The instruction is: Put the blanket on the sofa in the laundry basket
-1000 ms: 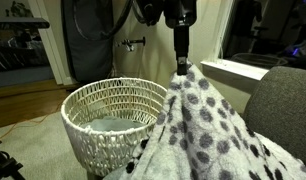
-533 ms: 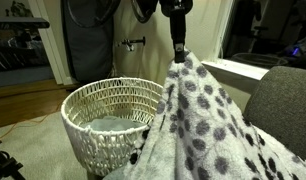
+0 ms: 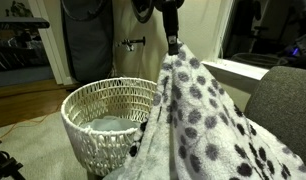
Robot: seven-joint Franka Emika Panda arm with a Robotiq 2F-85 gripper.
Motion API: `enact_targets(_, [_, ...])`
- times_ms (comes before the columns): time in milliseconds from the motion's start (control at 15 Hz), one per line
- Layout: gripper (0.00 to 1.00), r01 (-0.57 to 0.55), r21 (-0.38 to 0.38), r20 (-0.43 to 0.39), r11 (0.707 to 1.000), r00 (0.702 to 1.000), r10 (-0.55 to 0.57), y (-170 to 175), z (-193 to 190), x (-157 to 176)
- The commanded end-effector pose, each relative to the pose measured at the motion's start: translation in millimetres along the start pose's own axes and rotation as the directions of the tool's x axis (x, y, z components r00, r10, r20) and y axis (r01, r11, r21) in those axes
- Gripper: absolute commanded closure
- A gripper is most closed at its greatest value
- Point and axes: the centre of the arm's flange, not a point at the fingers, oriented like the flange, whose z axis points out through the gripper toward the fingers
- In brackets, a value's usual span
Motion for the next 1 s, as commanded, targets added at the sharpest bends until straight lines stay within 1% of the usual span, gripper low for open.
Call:
enact_targets(0, [0.97,-0.003,-0.003,-0.035,1.000,0.999,0.003,17,-19,-29])
enact_targets(400, [0.97,0.043,-0.013,-0.064,0.999,0.997,-0.044,23,-20,-53])
enact_targets(933, [0.97,0.099,-0.033,-0.087,0.995,0.991,-0.102,54,-13,-85])
